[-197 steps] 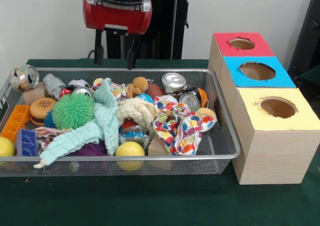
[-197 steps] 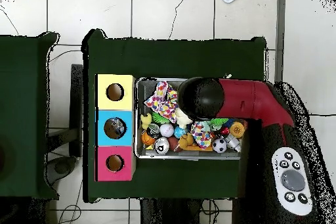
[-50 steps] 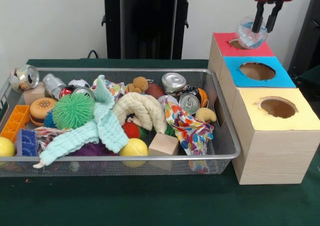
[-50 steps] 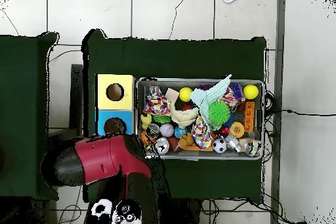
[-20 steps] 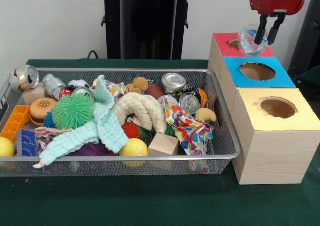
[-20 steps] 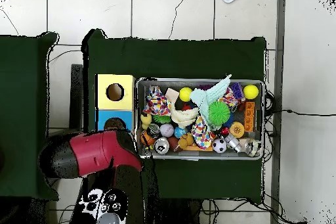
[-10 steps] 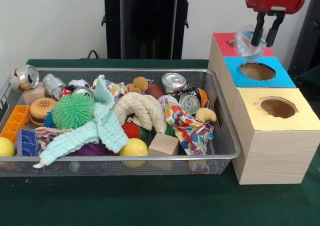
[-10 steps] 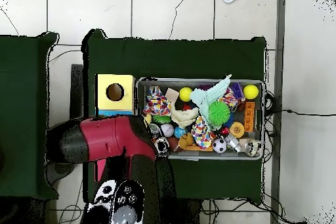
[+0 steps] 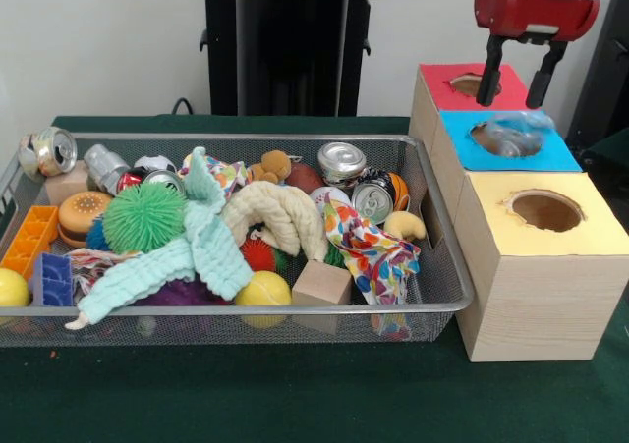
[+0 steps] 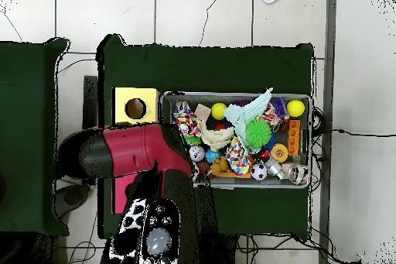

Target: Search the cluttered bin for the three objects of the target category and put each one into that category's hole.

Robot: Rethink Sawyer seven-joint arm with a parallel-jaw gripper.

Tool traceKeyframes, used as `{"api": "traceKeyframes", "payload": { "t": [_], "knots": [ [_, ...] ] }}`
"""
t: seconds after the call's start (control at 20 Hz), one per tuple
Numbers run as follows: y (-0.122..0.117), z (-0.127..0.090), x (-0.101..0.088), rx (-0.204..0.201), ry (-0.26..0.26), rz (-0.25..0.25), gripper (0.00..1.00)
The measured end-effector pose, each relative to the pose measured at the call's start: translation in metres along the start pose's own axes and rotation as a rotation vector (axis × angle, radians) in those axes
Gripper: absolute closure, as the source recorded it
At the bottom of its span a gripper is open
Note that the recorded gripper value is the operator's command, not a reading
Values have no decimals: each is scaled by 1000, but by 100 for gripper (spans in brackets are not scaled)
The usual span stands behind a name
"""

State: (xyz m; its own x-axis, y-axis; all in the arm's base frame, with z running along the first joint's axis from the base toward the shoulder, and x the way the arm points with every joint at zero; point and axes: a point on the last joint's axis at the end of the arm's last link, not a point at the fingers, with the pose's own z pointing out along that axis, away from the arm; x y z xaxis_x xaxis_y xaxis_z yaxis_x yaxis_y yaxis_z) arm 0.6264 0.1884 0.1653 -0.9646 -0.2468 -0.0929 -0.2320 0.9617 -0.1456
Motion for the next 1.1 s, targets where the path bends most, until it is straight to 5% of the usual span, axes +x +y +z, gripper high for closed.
{"api": "traceKeyframes", "payload": {
  "t": [0.8, 1.1],
  "knots": [
    [8, 4, 1, -4, 9, -10, 0],
    [-3, -17, 0, -4, 25, 8, 0]
  ]
}}
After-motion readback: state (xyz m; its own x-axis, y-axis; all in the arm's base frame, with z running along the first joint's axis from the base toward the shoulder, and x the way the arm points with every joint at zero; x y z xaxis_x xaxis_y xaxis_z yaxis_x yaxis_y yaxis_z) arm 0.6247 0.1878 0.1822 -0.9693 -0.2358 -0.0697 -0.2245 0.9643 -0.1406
